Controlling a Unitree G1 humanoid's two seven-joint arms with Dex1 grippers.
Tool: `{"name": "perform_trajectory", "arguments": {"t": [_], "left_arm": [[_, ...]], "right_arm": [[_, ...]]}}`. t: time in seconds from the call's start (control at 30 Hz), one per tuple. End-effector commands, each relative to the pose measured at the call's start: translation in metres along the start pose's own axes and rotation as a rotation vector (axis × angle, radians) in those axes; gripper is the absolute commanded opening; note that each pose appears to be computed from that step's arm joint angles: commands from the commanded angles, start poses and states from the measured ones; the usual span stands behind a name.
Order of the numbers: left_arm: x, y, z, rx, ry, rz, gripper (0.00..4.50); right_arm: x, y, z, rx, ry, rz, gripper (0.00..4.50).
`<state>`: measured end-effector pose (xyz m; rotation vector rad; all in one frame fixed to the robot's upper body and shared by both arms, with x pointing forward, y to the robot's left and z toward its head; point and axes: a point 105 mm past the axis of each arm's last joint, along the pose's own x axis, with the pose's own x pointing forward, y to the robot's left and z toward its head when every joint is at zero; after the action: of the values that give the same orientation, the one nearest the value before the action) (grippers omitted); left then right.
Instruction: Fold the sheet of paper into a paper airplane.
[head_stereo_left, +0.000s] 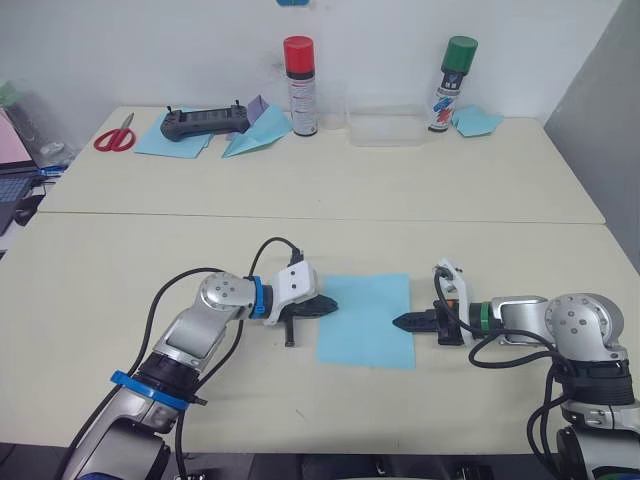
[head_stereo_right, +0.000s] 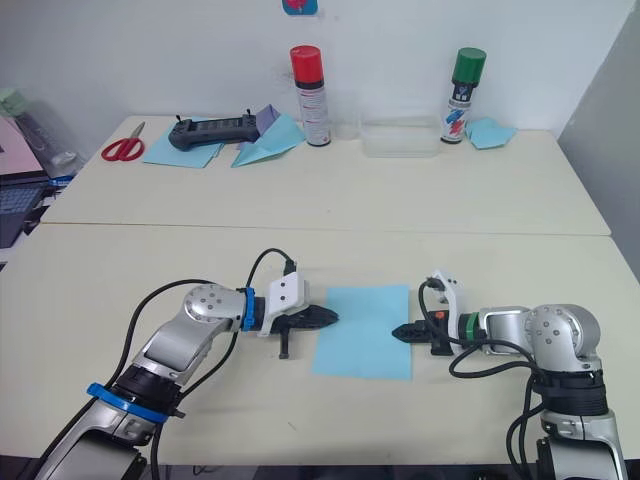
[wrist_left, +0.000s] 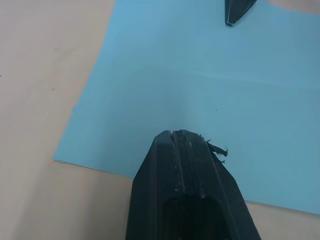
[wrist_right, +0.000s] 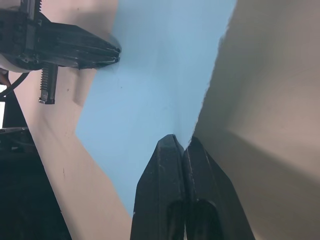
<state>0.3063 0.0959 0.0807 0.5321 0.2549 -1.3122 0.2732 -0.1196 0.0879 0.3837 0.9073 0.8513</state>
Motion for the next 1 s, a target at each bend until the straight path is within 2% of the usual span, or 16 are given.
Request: {"name": "perform_trajectory", "arguments": {"t": [0.03,0.13,0.17,0.23,0.27,0.37,0.43,0.47,0.53,0.6,0.67,0.83,1.0], "left_arm": [[-0.001,-0.009,-0.026,-0.058,0.100,-0.019,0.00],[-0.002,-0.010,-0.026,-0.061,0.100,-0.019,0.00],[-0.002,-0.010,-0.027,-0.062,0.101,-0.019,0.00],[-0.002,-0.010,-0.027,-0.063,0.102,-0.018,0.00],[-0.003,-0.010,-0.028,-0.064,0.103,-0.017,0.00],[-0.004,-0.010,-0.029,-0.065,0.106,-0.013,0.00],[-0.003,-0.012,-0.029,-0.067,0.105,-0.013,0.00],[-0.003,-0.013,-0.029,-0.067,0.104,-0.015,0.00],[-0.002,-0.014,-0.029,-0.067,0.102,-0.019,0.00],[0.000,-0.016,-0.029,-0.068,0.100,-0.026,0.00],[0.001,-0.017,-0.028,-0.070,0.098,-0.026,0.00],[0.004,-0.018,-0.027,-0.068,0.092,-0.031,0.00],[0.004,-0.016,-0.027,-0.064,0.095,-0.025,0.00]], "right_arm": [[-0.006,0.001,0.012,-0.052,-0.046,-0.013,0.42],[-0.010,-0.003,0.019,-0.061,-0.070,-0.033,1.24],[-0.013,-0.005,0.021,-0.075,-0.079,-0.044,1.70],[-0.021,-0.009,0.033,-0.152,-0.116,-0.100,2.28],[-0.025,-0.012,0.040,-0.204,-0.140,-0.138,2.74],[-0.035,0.000,0.073,-0.549,-0.246,-0.233,3.71],[-0.035,0.021,0.087,-0.807,-0.306,-0.222,3.71],[-0.033,0.033,0.091,-0.862,-0.358,-0.180,3.71],[-0.026,0.055,0.095,-0.876,-0.467,-0.071,3.25],[-0.014,0.065,0.090,-0.855,-0.504,-0.004,2.68],[0.004,0.065,0.075,-0.925,-0.457,0.002,1.95],[0.037,0.049,0.037,-0.842,-0.372,0.020,0.04],[0.044,0.037,0.024,-0.735,-0.394,-0.010,0.02]]}}
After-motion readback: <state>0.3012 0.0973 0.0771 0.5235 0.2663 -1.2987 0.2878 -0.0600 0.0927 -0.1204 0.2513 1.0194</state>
